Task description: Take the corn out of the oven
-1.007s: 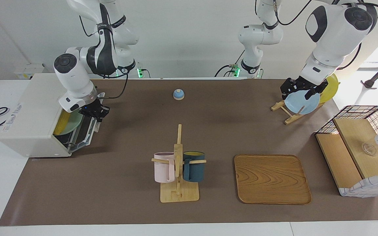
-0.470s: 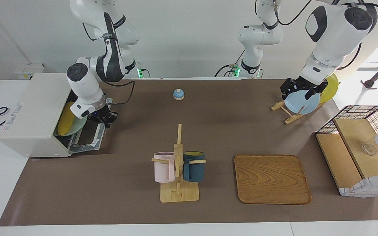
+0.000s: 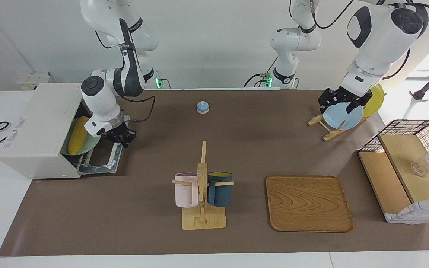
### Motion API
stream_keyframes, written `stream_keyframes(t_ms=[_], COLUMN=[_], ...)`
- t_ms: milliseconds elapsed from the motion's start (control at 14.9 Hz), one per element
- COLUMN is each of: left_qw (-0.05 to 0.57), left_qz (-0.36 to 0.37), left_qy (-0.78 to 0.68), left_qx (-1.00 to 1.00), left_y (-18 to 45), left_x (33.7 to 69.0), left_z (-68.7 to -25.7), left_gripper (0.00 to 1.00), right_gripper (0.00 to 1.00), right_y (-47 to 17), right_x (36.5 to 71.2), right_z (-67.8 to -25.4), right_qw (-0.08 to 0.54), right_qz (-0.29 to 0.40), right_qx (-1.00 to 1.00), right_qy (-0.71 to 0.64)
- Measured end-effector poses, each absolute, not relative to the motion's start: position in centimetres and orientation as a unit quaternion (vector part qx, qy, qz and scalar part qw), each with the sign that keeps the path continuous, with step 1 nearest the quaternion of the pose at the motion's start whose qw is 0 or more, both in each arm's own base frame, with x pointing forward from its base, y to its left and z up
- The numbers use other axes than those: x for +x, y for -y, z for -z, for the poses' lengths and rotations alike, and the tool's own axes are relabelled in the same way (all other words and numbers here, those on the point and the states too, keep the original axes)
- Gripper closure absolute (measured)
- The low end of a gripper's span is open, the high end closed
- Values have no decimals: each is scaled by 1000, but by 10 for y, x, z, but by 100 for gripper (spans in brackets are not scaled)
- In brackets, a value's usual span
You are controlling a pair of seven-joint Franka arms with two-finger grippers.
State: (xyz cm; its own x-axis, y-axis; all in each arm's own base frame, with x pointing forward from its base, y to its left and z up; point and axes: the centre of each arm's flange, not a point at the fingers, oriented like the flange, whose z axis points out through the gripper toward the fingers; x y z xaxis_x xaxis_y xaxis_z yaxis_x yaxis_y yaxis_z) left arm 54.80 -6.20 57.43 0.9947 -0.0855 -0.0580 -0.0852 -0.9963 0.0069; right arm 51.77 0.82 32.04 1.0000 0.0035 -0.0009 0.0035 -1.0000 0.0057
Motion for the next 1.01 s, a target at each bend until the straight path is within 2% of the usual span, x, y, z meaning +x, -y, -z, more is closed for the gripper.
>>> stream_keyframes(t_ms=[470,604,738,805,1007], left_qw=[2,2,2,2,3], left_qz=[27,26,25,24,24], left_qy=[43,43,43,43,43], left_qx=[999,999,999,999,999], left_y=[62,62,62,62,62], left_x=[549,549,549,549,549], left_z=[-575,-575,-575,-575,-575], left_gripper=[0,0,0,0,0], right_gripper=[99,99,99,94,66], right_y=[-21,-43,-58,-58,-44], right_x=[520,524,533,540,548], right_z=[-300,-310,-338,-359,-412], right_qw=[5,7,14,18,30], right_qz=[7,9,28,38,51], right_qx=[1000,999,999,999,997], right_qy=[29,31,29,32,45])
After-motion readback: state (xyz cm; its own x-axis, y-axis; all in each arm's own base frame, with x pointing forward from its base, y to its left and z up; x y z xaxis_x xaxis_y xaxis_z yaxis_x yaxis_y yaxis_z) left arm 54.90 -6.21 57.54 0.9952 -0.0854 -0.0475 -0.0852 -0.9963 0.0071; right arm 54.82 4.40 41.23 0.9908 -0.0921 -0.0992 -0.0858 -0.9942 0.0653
